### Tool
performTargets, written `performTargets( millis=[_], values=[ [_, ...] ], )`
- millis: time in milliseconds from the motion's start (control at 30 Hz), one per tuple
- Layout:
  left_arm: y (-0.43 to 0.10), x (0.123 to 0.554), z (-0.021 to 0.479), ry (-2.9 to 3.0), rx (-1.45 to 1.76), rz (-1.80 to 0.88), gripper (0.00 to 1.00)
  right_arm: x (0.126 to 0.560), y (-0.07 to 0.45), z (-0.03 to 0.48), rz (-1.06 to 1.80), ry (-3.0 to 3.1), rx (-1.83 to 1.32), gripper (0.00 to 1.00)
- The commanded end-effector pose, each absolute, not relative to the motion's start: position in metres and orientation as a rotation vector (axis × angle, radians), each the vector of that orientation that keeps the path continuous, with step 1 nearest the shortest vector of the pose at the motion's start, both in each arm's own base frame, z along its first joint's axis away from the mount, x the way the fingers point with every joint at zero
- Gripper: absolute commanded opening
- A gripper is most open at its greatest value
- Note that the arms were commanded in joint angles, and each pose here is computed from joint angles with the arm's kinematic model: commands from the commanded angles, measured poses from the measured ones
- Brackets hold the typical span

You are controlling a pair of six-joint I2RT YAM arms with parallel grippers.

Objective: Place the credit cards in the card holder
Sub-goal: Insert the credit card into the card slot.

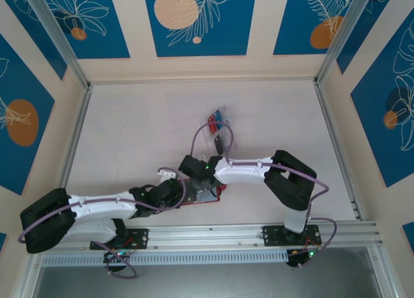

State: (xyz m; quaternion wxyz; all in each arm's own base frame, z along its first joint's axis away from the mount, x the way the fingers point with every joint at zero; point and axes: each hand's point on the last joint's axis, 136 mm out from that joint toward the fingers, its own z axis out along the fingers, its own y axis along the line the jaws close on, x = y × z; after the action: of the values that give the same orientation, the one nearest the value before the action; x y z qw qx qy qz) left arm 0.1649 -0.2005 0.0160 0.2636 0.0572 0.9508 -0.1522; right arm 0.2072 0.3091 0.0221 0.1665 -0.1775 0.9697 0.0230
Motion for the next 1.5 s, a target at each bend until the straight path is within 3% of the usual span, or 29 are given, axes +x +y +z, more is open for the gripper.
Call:
performTargets(
  millis=[0, 267, 633, 867, 1167, 1467],
  values=[
    [-0.178, 0.143, -0.01, 2.68, 0.197, -0.315, 0.27, 0.2, 0.289, 0.016, -0.053, 2.791, -0.503, 0.0],
    [-0.181, 0.143, -0.011, 2.683, 0.198, -0.325, 0.27, 0.204, 0.311, 0.055, 0.028, 2.737, -0.539, 0.0],
    [-0.187, 0.142, -0.012, 2.68, 0.203, -0.342, 0.27, 0.195, 0.35, 0.057, 0.278, 2.802, -0.52, 0.01],
    [-0.186, 0.142, -0.012, 2.678, 0.196, -0.344, 0.27, 0.189, 0.371, 0.057, 0.514, 2.839, -0.493, 0.32],
    [-0.174, 0.14, -0.005, 2.66, 0.16, -0.328, 0.29, 0.195, 0.384, 0.097, 0.876, 2.755, -0.507, 0.43],
    [-0.15, 0.137, 0.007, 2.626, 0.125, -0.298, 0.37, 0.201, 0.376, 0.136, 0.944, 2.63, -0.583, 0.53]
  ],
)
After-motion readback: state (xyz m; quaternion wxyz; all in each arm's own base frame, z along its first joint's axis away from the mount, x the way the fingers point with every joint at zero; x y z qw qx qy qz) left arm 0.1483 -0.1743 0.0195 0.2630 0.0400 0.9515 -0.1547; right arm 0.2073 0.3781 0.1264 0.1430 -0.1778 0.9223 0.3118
